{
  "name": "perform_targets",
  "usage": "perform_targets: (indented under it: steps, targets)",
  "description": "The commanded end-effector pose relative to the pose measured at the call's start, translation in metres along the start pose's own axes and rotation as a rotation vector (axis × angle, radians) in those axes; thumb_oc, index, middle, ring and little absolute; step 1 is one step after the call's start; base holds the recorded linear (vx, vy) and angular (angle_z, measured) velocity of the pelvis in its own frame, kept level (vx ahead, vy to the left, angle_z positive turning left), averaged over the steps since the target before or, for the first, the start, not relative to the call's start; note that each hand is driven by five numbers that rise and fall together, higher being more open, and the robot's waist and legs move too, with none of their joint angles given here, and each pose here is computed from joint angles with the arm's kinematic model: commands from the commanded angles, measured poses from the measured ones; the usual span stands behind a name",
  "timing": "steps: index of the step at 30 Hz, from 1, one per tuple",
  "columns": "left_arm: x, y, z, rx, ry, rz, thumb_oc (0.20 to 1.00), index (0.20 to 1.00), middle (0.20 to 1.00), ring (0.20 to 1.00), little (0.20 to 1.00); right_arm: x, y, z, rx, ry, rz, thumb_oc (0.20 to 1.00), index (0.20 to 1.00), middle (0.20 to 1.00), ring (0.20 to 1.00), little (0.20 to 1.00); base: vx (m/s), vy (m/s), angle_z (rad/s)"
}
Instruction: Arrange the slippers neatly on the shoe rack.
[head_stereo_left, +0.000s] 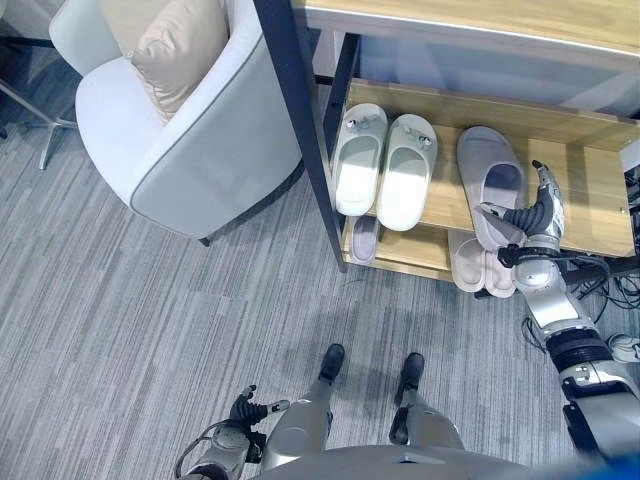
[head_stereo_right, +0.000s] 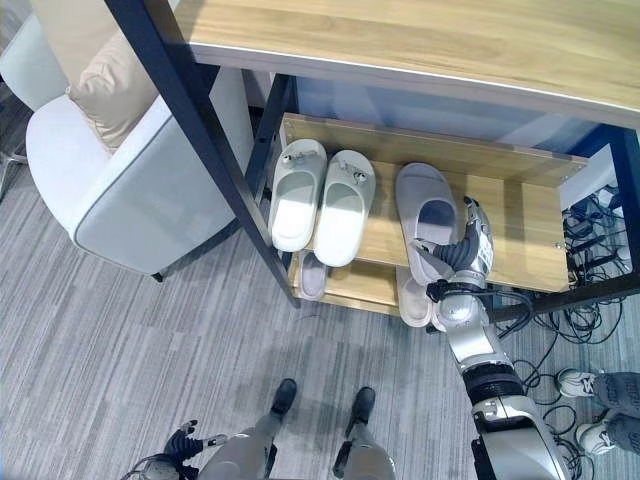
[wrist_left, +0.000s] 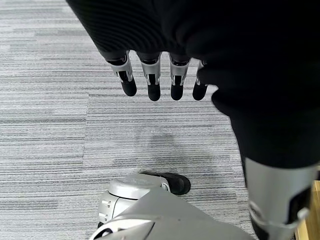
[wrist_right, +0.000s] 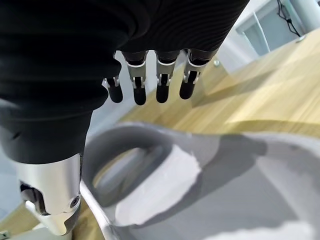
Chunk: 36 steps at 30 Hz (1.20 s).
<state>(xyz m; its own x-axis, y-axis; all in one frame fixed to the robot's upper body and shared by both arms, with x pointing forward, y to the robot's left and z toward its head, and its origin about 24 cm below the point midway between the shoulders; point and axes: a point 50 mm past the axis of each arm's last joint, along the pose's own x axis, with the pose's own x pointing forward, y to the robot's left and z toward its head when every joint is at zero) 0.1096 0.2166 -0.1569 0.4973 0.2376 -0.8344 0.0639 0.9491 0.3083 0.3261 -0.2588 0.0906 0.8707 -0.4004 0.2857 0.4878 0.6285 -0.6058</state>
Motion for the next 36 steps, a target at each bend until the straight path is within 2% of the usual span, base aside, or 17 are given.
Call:
perform_targets:
  steps: [1,9,17,30,36]
  targets:
    - [-0.004,-0.025,-0.008,0.011,0.045,-0.054,1.0,1.0,1.0,1.0,1.0,0.015,-0.021,0.01,-0.061,-0.072,-0.08,1.0,1.0,1.0,1.0,1.0,0.0,0.0,0.0]
    - [-0.004,-0.024,-0.009,0.0,0.059,-0.046,1.0,1.0,1.0,1.0,1.0,0.01,-0.024,-0.004,0.069,0.03,-0.158,1.0,1.0,1.0,1.0,1.0,0.0,0.0,0.0]
    - [-0.004,-0.023,-0.011,-0.013,0.075,-0.039,1.0,1.0,1.0,1.0,1.0,0.017,-0.017,-0.006,0.162,0.101,-0.148,1.0,1.0,1.0,1.0,1.0,0.0,0.0,0.0]
    - [-0.003,-0.014,-0.013,-0.007,0.076,-0.018,1.0,1.0,1.0,1.0,1.0,0.05,-0.028,0.012,0.089,0.088,-0.125,1.0,1.0,1.0,1.0,1.0,0.0,0.0,0.0]
    - [-0.001,-0.013,-0.004,-0.007,0.037,-0.018,1.0,1.0,1.0,1.0,1.0,0.064,-0.037,0.036,-0.103,-0.047,-0.114,1.0,1.0,1.0,1.0,1.0,0.0,0.0,0.0]
